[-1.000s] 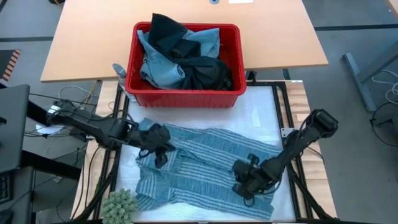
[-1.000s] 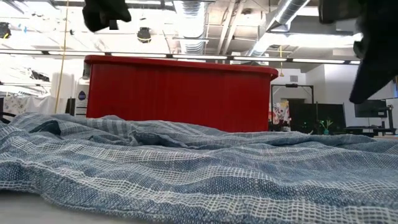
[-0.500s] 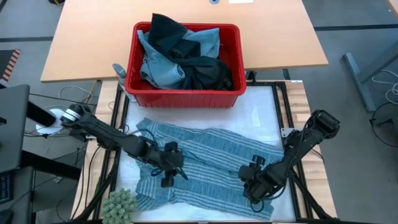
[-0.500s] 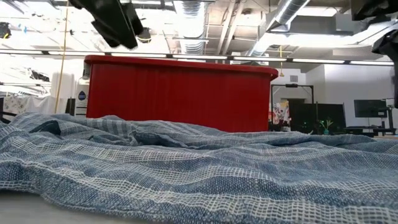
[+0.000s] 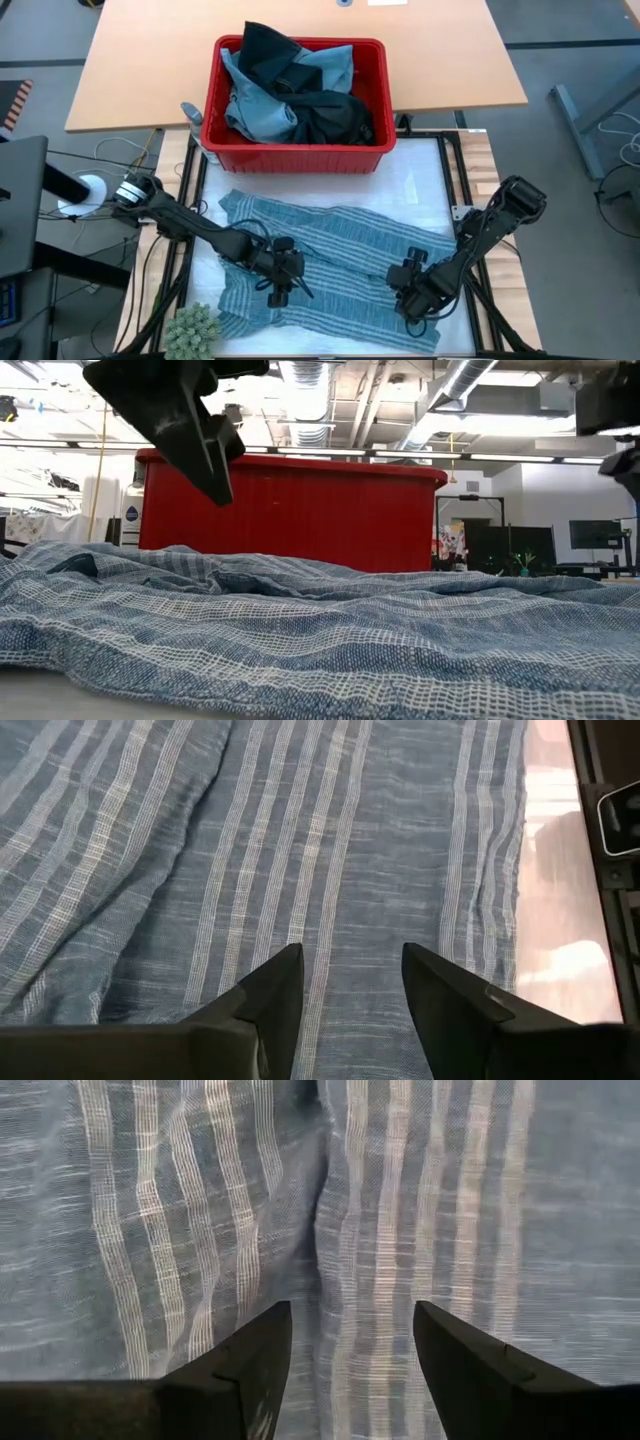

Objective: Fold Laundry from Bin
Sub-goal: Fold the light blue shirt

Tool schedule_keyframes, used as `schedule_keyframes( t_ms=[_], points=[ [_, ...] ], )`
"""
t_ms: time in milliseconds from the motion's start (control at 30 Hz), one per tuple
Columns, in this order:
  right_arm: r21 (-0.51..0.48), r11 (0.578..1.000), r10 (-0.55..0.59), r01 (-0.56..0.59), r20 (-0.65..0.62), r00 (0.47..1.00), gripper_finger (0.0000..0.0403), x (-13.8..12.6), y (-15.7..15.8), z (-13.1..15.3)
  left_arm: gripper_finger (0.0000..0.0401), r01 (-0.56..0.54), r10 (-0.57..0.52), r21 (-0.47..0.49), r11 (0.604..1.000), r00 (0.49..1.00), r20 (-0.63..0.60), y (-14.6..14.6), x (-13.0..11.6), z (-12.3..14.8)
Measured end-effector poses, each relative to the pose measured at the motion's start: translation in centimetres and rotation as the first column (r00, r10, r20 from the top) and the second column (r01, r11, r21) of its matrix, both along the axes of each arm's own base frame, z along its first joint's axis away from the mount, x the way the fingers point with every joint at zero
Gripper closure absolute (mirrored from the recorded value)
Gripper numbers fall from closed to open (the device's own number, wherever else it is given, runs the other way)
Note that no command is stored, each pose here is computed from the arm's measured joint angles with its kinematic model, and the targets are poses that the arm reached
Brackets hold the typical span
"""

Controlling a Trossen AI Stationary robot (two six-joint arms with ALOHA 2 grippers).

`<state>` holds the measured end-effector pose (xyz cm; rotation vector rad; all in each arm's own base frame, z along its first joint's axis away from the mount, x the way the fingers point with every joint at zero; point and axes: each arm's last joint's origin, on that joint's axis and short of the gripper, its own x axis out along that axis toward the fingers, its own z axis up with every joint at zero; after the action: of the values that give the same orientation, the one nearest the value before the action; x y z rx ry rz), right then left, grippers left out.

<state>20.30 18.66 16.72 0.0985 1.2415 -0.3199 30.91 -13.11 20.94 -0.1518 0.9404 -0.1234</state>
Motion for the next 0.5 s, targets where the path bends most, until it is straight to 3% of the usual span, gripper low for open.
schedule_keyframes(
  t_ms=[333, 433, 500],
  points=[
    [-0.010, 1.000, -0.019, 0.019, -0.006, 1.000, 0.0170, -0.2, -1.0, -1.4, 0.0242, -0.002, 0.002, -0.002, 1.000, 1.000, 0.006, 0.0, 0.1, 0.0],
    [-0.029, 0.999, -0.031, 0.031, -0.027, 0.999, 0.0196, -0.2, -1.5, -1.5, 0.0242, -0.005, 0.005, 0.000, 1.000, 1.000, 0.011, 0.0, 0.1, 0.1],
    [-0.031, 0.999, -0.041, 0.040, -0.037, 0.998, 0.0237, 0.0, -1.8, -1.5, 0.0242, -0.013, 0.013, 0.010, 1.000, 1.000, 0.016, 0.0, 0.1, 0.1]
  ],
)
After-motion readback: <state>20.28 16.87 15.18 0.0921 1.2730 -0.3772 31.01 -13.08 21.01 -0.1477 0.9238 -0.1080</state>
